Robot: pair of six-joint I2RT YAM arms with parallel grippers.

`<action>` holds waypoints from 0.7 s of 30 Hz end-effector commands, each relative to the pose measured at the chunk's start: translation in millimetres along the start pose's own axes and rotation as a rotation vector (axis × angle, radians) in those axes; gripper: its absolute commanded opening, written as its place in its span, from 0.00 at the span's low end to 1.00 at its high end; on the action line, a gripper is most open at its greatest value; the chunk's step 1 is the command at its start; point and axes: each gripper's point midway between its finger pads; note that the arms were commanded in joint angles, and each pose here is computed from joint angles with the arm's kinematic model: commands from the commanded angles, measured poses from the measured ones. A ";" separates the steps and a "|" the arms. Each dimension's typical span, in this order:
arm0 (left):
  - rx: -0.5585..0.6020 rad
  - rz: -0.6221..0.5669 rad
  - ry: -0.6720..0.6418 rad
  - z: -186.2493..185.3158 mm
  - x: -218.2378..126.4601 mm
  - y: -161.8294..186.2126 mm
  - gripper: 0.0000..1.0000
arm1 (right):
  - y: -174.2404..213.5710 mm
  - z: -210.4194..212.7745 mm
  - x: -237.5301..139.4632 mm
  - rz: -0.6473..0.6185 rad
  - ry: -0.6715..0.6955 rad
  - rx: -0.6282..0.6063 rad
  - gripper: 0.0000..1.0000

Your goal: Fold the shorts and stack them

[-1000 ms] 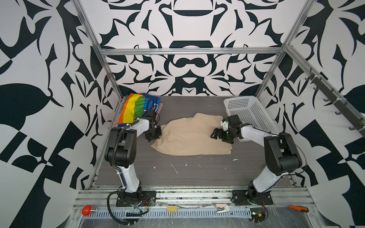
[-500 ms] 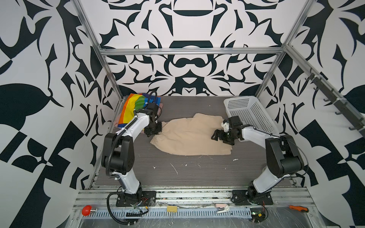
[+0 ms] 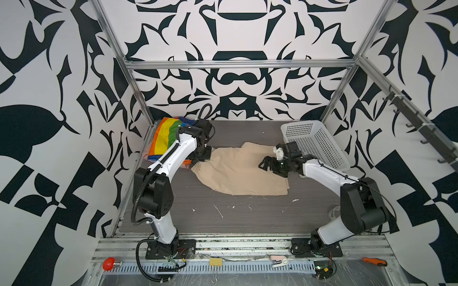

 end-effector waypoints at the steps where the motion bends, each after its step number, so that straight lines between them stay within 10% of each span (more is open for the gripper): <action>1: 0.040 0.029 -0.034 -2.8 -10.9 4.9 0.00 | -39.4 54.6 16.8 -0.104 -0.136 0.067 0.97; 21: 0.083 -0.003 0.017 -12.4 -19.4 5.7 0.00 | -116.5 127.5 154.3 -0.104 -0.355 0.342 0.97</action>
Point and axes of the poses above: each gripper's point midway between its finger pads, its own x axis out along the fingers, its own z axis along the line the jaws close on, y = z × x, and after that the axes turned 1 degree about -x, right-handed
